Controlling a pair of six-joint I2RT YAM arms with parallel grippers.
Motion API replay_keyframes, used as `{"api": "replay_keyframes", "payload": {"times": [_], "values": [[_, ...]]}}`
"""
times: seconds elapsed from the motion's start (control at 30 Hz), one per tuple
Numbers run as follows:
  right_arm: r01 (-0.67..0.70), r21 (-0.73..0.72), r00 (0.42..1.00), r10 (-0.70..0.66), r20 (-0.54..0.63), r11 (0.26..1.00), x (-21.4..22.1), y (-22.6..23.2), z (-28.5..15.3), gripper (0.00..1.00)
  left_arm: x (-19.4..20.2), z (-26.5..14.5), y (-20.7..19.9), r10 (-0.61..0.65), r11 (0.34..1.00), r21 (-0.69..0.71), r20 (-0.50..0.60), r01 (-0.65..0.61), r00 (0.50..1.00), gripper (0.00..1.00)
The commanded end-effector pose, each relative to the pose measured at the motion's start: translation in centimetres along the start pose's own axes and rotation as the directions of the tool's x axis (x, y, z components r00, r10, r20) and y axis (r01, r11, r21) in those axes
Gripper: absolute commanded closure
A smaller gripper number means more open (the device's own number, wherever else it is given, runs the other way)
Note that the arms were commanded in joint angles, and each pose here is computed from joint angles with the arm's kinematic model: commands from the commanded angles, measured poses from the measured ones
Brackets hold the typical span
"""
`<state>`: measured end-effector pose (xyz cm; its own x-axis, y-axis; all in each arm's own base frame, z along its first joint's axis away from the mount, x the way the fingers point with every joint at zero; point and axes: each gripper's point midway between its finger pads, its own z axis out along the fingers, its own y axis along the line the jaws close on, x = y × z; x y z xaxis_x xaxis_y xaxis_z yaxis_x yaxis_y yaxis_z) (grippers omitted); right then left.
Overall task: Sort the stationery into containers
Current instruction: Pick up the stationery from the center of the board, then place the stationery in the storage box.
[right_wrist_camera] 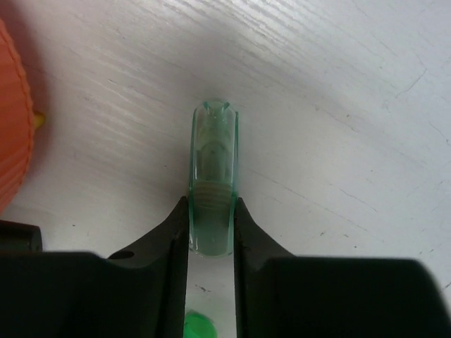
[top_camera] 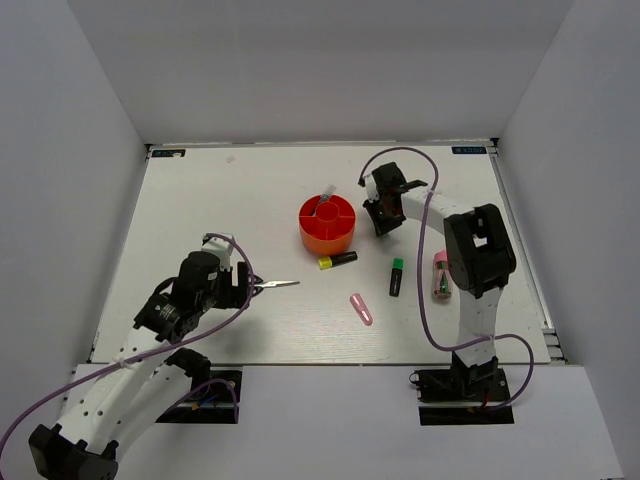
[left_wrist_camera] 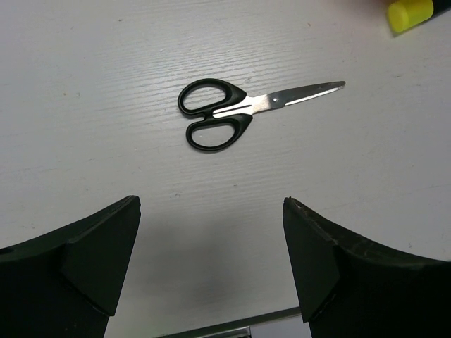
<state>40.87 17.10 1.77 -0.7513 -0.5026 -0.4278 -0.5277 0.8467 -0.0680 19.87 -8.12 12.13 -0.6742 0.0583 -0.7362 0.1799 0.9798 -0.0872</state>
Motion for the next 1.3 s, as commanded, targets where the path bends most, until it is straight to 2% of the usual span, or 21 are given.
{"api": "replay_keyframes", "payload": {"times": [0.0,0.03,0.1,0.2,0.23,0.27,0.37,0.47,0.63,0.73,0.9,0.93,1.1,1.27], "values": [[-0.017,0.024,0.982,0.022,-0.189,1.0,5.6,-0.5,0.4,0.92,0.1,0.0,0.0,-0.004,1.0,0.007,0.003,0.004,1.0,0.08],[-0.017,0.03,0.984,0.022,-0.176,0.999,5.3,-0.8,-0.1,1.0,0.2,0.0,-0.1,-0.003,1.0,0.007,0.0,0.003,1.0,0.08],[-0.016,0.036,0.987,0.022,-0.159,0.999,5.1,-1.1,-1.2,1.0,0.1,0.0,-0.1,-0.003,1.0,0.009,0.003,0.003,1.0,0.08],[-0.008,0.017,0.999,0.009,-0.042,1.0,2.8,-1.4,-4.4,1.0,0.2,0.0,-0.2,-0.006,1.0,0.014,0.001,0.006,1.0,0.08],[-0.01,0.018,0.999,0.01,-0.041,1.0,2.8,-1.4,-4.3,1.0,0.2,0.0,-0.1,-0.005,1.0,0.012,0.002,0.005,1.0,0.08],[0.002,0.006,0.999,-0.002,0.039,1.0,1.1,-1.5,-6.5,1.0,0.2,0.1,-0.2,-0.006,1.0,0.016,0.001,0.006,1.0,0.08],[0.056,-0.054,0.986,-0.046,0.158,0.997,-1.4,-0.3,-9.3,1.0,0.3,0.1,-0.2,-0.005,1.0,0.017,-0.007,0.005,1.0,0.08],[0.113,-0.102,0.97,-0.088,0.226,0.988,-3.2,0.6,-10.8,1.0,0.5,0.2,-0.3,-0.003,1.0,0.018,-0.014,0.003,1.0,0.08],[0.176,-0.149,0.948,-0.126,0.292,0.973,-5.9,1.7,-11.5,1.0,0.6,0.3,-0.2,-0.002,1.0,0.014,-0.019,0.002,1.0,0.08],[0.275,-0.217,0.919,-0.19,0.346,0.937,-7.5,3.2,-11.9,1.0,0.5,0.3,-0.3,0.001,1.0,0.02,-0.019,0.0,1.0,0.08],[0.41,-0.223,0.859,-0.293,0.42,0.884,-10.8,4.5,-11.9,1.0,0.7,0.4,-0.2,-0.001,1.0,0.015,-0.027,0.002,1.0,0.08],[0.423,-0.262,0.866,-0.302,0.399,0.867,-10.2,5.4,-11.3,1.0,0.7,0.4,-0.2,0.001,1.0,0.015,-0.029,-0.001,1.0,0.08],[0.535,-0.29,0.804,-0.373,0.463,0.794,-11.8,7.0,-11.4,1.0,0.8,0.4,-0.2,0.002,1.0,0.013,-0.03,-0.001,1.0,0.08],[0.589,-0.294,0.772,-0.416,0.481,0.753,-12.1,7.6,-10.8,1.0,0.7,0.4,-0.3,0.005,1.0,0.017,-0.031,-0.004,1.0,0.08]]}}
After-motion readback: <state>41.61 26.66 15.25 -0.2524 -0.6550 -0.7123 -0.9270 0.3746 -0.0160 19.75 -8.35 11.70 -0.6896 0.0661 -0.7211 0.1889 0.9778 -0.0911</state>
